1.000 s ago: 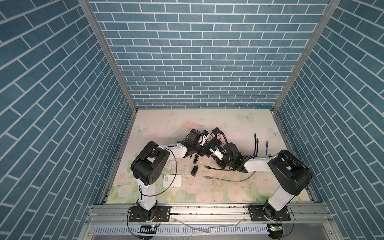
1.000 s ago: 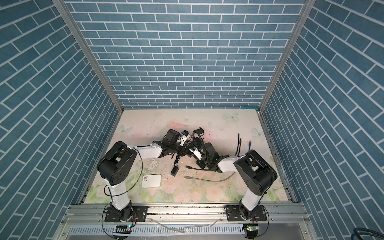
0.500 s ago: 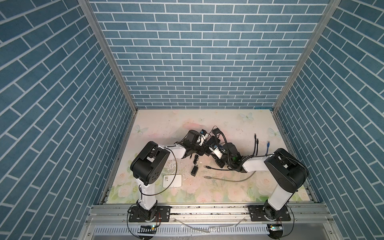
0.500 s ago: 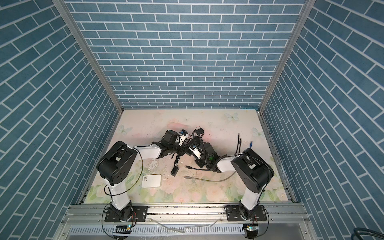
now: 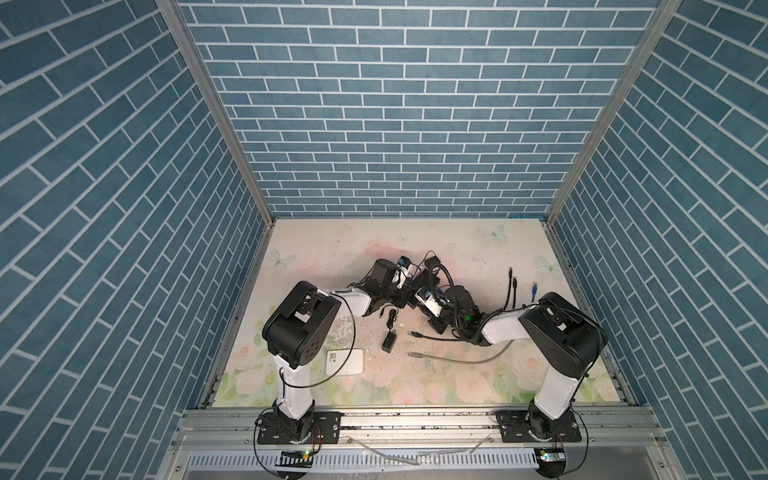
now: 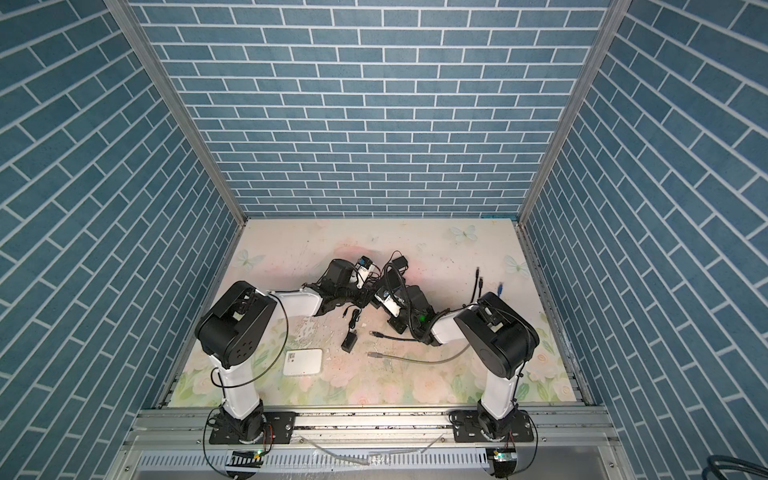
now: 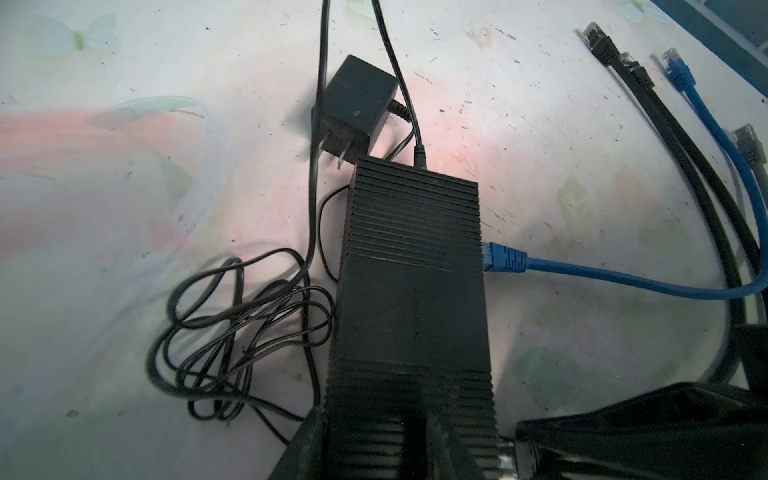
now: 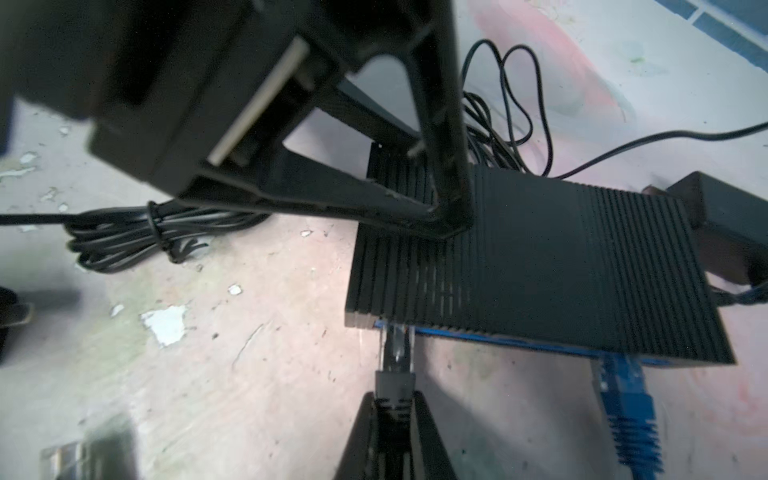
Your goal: Insert the plug into the switch port
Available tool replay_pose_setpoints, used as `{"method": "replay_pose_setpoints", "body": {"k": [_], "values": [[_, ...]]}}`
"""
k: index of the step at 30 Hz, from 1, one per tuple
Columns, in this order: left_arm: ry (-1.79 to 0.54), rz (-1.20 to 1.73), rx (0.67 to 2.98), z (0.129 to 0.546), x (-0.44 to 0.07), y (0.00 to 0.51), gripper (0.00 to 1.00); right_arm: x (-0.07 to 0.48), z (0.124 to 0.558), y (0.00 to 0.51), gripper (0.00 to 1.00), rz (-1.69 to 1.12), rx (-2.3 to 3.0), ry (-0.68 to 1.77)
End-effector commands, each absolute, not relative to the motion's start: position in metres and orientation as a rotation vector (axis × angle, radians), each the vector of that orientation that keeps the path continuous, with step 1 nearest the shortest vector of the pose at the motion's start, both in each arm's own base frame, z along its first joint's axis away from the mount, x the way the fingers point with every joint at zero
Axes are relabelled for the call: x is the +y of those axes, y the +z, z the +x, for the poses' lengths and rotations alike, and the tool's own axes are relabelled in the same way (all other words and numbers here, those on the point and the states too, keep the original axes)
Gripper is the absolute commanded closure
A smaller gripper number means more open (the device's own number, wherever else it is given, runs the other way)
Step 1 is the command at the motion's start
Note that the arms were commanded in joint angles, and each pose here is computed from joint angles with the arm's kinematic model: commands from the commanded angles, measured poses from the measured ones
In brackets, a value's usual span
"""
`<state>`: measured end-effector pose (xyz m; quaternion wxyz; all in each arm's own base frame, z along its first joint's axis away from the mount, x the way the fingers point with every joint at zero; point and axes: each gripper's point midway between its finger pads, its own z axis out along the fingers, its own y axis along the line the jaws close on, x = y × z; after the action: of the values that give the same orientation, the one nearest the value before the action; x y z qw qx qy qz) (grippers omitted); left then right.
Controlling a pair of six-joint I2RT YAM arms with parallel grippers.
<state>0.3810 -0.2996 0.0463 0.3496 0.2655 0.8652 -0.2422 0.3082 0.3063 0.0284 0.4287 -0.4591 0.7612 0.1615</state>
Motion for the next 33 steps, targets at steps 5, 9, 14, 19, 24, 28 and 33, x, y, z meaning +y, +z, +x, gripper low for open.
{"method": "replay_pose_setpoints", "body": {"k": [5, 9, 14, 19, 24, 28, 33], "values": [[-0.964, 0.939, 2.348, 0.286, -0.353, 0.014, 0.62, 0.344, 0.340, 0.114, 1.00, -1.020, 1.542, 0.415], [-0.997, 0.985, 2.339, 0.275, -0.359, 0.014, 0.63, 0.349, 0.341, 0.118, 1.00, -1.027, 1.514, 0.425], [-1.032, 1.025, 2.337, 0.268, -0.366, 0.014, 0.62, 0.354, 0.341, 0.129, 1.00, -1.016, 1.453, 0.445], [-0.979, 1.020, 2.350, 0.272, -0.362, 0.014, 0.62, 0.353, 0.339, 0.123, 1.00, -1.023, 1.482, 0.449], [-0.867, 0.982, 2.364, 0.291, -0.354, 0.025, 0.61, 0.339, 0.337, 0.106, 1.00, -1.005, 1.581, 0.419], [-0.812, 0.951, 2.353, 0.311, -0.351, 0.045, 0.59, 0.321, 0.333, 0.096, 1.00, -0.975, 1.645, 0.369], [-0.727, 0.934, 2.346, 0.330, -0.348, 0.058, 0.53, 0.302, 0.331, 0.088, 1.00, -0.953, 1.717, 0.293]]}}
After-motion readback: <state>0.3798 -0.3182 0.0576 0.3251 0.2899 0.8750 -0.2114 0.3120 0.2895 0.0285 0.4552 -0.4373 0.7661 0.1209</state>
